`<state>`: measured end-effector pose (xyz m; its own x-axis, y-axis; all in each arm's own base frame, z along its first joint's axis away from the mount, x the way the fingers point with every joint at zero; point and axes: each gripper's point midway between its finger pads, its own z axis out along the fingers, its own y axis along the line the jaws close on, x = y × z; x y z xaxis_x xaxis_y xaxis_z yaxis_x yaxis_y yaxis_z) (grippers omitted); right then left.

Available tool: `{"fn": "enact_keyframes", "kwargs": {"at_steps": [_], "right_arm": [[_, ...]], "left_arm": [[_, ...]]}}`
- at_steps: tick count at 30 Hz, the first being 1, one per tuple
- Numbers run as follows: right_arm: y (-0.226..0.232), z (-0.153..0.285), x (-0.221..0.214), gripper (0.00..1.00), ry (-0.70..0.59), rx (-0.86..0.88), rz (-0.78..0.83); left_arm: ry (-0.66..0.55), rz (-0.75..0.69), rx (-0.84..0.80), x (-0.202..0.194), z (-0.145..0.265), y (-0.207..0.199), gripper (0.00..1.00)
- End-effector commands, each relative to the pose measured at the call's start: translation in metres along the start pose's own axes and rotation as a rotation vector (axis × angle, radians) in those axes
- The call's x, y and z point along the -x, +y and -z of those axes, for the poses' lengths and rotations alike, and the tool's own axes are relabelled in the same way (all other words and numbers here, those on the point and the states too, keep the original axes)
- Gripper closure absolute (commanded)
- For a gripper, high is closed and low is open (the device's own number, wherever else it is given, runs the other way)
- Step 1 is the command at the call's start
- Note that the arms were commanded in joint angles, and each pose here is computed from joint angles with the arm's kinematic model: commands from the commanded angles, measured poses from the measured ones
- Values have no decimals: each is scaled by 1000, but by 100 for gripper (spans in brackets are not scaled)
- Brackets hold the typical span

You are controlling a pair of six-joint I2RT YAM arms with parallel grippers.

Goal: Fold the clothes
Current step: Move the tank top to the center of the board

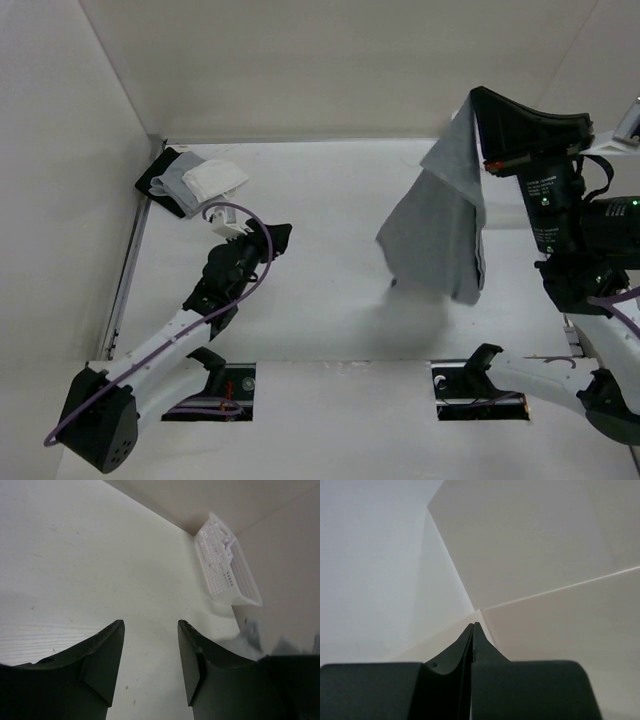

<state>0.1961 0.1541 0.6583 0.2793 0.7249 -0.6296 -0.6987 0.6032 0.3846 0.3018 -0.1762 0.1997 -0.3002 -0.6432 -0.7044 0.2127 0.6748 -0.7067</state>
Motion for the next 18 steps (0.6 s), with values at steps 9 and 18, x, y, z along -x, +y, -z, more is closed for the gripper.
{"fn": "enact_keyframes", "kwargs": {"at_steps": [9, 18], "right_arm": [[-121, -12, -202, 100, 326, -134, -149], [-178, -40, -207, 100, 321, -219, -123]], "left_arm": [[-42, -18, 125, 13, 13, 32, 54], [-32, -33, 160, 15, 9, 39, 55]]}}
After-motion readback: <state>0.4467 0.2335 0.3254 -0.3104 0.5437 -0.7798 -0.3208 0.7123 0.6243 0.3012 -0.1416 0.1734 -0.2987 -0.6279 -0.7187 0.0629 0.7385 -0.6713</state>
